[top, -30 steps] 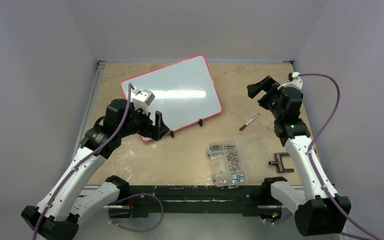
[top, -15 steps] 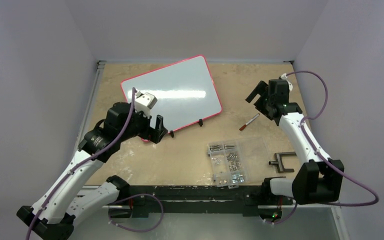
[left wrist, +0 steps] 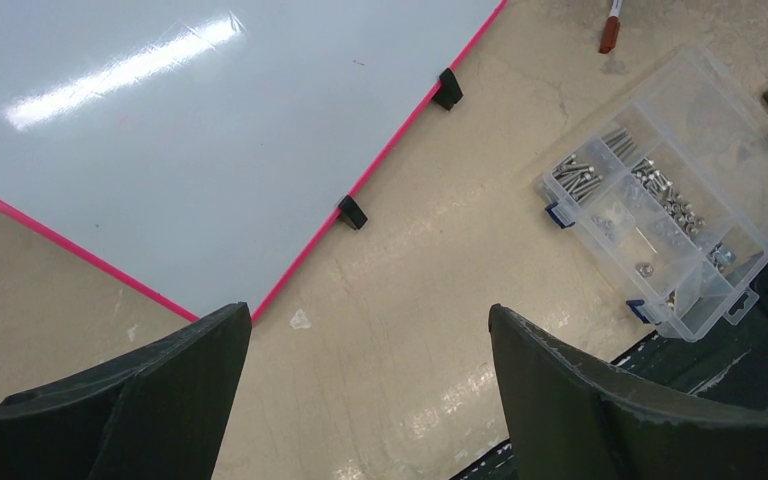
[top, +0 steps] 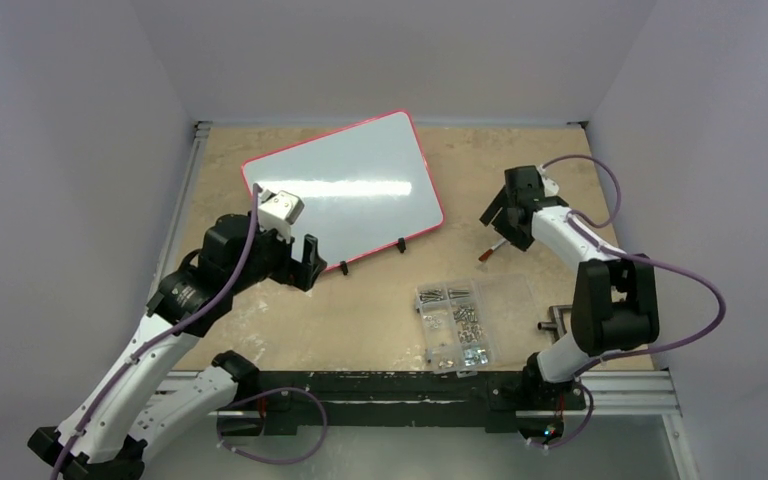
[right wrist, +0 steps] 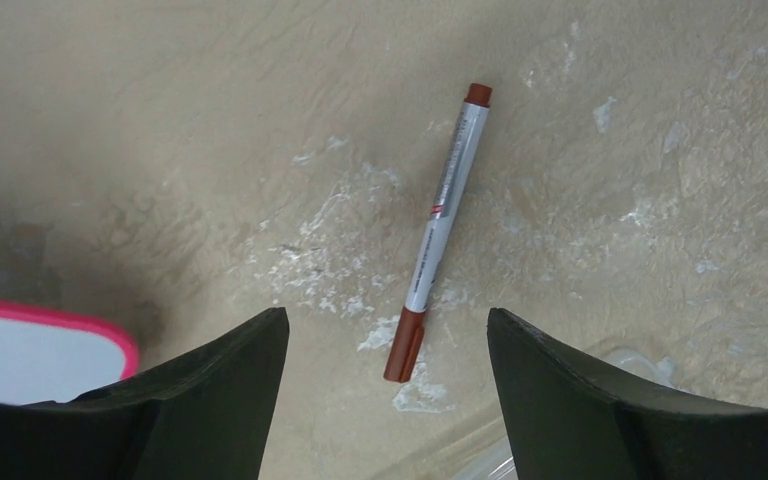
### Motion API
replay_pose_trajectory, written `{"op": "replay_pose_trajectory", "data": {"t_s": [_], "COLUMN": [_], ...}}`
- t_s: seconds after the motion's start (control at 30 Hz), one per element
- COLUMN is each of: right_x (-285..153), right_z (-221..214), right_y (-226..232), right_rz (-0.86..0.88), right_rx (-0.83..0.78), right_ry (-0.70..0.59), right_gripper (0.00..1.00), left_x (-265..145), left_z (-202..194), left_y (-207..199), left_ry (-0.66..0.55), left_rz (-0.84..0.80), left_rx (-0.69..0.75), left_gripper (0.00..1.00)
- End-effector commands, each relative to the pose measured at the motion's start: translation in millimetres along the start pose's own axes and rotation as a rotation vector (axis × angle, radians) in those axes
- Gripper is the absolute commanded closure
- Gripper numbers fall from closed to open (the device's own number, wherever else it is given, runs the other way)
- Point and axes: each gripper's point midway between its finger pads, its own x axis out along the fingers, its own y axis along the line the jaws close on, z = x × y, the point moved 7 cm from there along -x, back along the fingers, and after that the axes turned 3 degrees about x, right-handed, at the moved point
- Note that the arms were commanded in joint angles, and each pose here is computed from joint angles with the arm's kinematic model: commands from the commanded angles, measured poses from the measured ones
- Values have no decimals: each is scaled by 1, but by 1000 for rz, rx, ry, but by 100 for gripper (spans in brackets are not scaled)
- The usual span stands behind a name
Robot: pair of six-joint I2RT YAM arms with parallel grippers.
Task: Write a sentence on the whiteboard
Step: Open the whiteboard marker at the center of the board.
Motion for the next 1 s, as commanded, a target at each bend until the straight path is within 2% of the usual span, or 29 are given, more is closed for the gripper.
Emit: {"op": "replay_pose_trajectory", "data": {"t_s": [0.0,0.7,0.9,0.97], "right_x": [10,39,48,50], "right_z": [7,2,7,9], "right_y": [-1,-7,-3,-2], "right_rz": [-88,-186,-195,-212], "right_rx": [19,-21,-58,-76], "right_ry": [-52,-42,-42,-48], "right_gripper": [28,31,44,46], "left_x": [-2,-5,-5,-5], "left_z": [3,2,2,2], "left_y": [1,1,2,2], "left_ry": [-33,-46,-47,-48], "left_rz": [9,13,14,16], "left_rx": [22,24,26,26], "left_gripper": [11,12,12,12]}}
